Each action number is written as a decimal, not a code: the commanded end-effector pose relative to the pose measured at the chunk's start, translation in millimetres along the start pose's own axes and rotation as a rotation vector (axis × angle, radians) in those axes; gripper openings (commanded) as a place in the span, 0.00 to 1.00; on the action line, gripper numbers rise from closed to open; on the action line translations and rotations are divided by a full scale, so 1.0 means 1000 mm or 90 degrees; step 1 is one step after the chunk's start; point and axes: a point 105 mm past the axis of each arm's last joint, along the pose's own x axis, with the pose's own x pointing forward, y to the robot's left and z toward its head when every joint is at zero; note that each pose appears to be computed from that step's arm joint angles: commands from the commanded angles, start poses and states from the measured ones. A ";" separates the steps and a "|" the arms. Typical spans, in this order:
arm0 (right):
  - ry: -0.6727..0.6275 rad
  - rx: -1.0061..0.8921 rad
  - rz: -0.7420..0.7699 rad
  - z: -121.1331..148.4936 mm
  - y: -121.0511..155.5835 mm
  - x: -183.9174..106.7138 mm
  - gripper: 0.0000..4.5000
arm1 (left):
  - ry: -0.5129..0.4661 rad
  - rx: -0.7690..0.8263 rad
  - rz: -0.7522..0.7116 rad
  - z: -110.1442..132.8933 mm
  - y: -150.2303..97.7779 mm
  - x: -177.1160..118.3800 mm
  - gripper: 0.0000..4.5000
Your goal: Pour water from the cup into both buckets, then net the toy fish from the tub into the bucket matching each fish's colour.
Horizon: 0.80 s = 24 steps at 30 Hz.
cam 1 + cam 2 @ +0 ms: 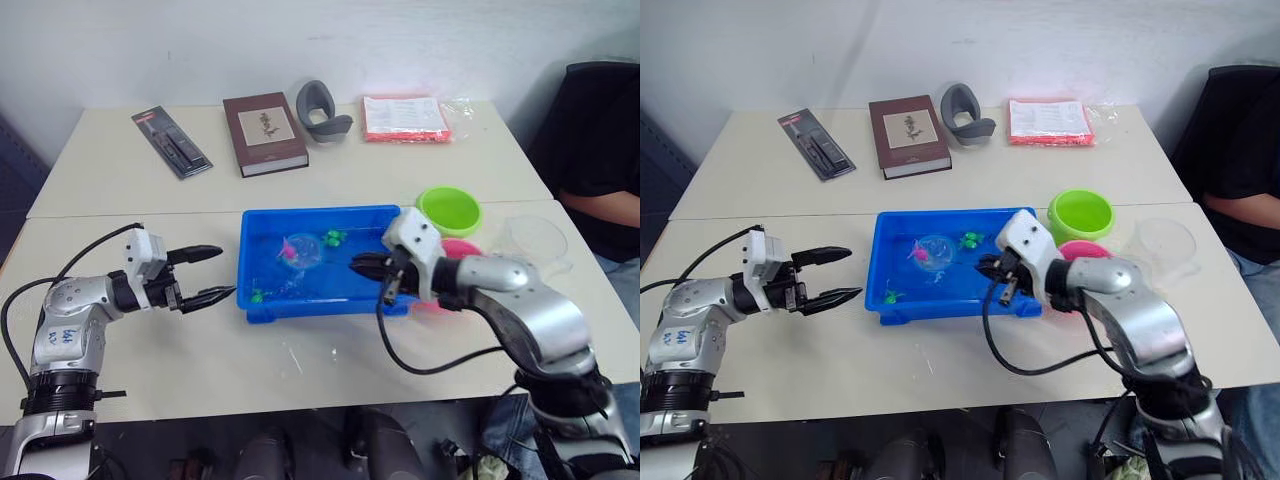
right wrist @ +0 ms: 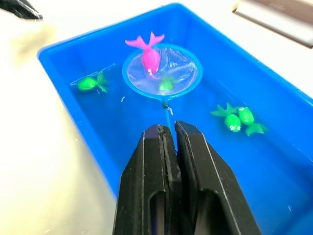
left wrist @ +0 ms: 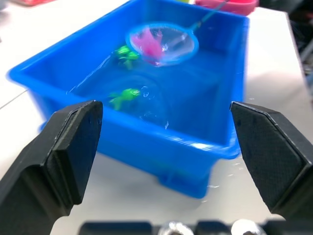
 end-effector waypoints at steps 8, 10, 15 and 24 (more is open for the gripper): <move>-0.055 -0.069 -0.160 0.004 0.007 -0.086 0.00 | -0.079 0.026 -0.145 0.028 -0.033 0.048 0.99; -0.052 -0.062 -0.207 0.001 0.006 -0.103 0.00 | -0.085 0.020 -0.164 0.030 -0.037 0.057 0.99; -0.010 -0.061 -0.290 -0.010 0.006 -0.139 0.00 | -0.096 0.016 -0.189 0.034 -0.041 0.077 0.99; 0.103 -0.157 -0.475 -0.043 -0.012 -0.203 0.00 | -0.119 0.012 -0.216 0.043 -0.042 0.100 0.99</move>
